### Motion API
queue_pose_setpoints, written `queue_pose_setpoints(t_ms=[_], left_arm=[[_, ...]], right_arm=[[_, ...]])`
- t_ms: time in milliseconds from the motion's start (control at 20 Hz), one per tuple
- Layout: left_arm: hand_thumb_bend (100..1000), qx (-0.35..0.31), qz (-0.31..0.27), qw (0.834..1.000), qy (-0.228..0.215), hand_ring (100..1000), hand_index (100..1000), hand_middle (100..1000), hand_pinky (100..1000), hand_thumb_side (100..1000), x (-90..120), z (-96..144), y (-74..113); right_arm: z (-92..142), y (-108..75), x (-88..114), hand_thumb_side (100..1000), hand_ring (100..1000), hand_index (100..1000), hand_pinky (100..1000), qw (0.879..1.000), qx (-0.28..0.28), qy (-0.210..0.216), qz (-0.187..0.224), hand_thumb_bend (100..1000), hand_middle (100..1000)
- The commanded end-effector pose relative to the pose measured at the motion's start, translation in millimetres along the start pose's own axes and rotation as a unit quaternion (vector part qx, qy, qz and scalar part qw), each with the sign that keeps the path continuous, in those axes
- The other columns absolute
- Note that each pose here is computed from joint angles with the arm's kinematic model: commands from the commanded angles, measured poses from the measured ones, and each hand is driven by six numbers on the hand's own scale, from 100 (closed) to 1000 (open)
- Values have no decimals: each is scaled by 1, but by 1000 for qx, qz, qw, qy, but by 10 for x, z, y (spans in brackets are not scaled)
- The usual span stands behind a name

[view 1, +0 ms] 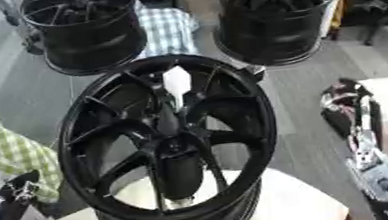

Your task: Pull the pin out of the wheel hub.

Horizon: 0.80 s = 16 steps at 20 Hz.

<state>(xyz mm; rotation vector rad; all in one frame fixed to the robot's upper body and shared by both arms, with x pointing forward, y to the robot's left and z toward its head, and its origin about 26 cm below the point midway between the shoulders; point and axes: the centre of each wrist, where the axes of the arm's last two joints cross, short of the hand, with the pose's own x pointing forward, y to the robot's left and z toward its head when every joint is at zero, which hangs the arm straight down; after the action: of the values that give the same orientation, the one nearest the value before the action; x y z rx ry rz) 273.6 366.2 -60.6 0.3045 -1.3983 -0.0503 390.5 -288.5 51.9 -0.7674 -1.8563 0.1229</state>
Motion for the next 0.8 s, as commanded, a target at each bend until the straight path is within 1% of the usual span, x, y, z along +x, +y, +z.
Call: queue_pose_setpoints(t_ms=[50,100,200,250,350,450,550,700,800], left_arm=[[396,0,-13,1000,-10,759,807,719,754,609,67,-25,91],[396,0,-14,1000,-10,759,807,719,754,609,65,-22,94],[396,-1,-16,1000,-9,759,807,719,754,608,63,-18,101],[397,-1,-17,1000,-9,759,807,719,754,608,61,-16,105],[397,-2,-19,1000,-8,759,807,719,753,608,59,-14,111],[398,-3,-21,1000,-8,759,807,719,753,608,59,-13,116],[398,-4,-22,1000,-8,759,807,719,753,607,60,-12,118],[398,-5,-23,1000,-7,759,807,719,753,607,58,-9,121],[399,-6,-24,1000,-7,759,807,719,753,608,59,-9,122]], right_arm=[[-541,-351,473,397,617,849,756,995,10,-86,45,100,681],[-685,-415,650,398,623,856,759,992,27,-110,56,100,688],[-888,-510,965,401,646,876,768,983,70,-151,75,100,715],[-964,-539,1119,400,673,893,776,977,98,-172,85,100,739],[-1069,-563,1393,410,710,915,787,959,165,-205,106,100,771],[-1131,-531,1656,420,742,925,796,932,245,-234,130,100,795],[-1154,-467,1875,443,774,936,809,901,321,-253,144,125,822],[-1140,-330,2131,462,789,944,818,854,419,-268,154,147,849],[-1112,-241,2272,474,794,950,820,824,467,-276,161,158,862]])
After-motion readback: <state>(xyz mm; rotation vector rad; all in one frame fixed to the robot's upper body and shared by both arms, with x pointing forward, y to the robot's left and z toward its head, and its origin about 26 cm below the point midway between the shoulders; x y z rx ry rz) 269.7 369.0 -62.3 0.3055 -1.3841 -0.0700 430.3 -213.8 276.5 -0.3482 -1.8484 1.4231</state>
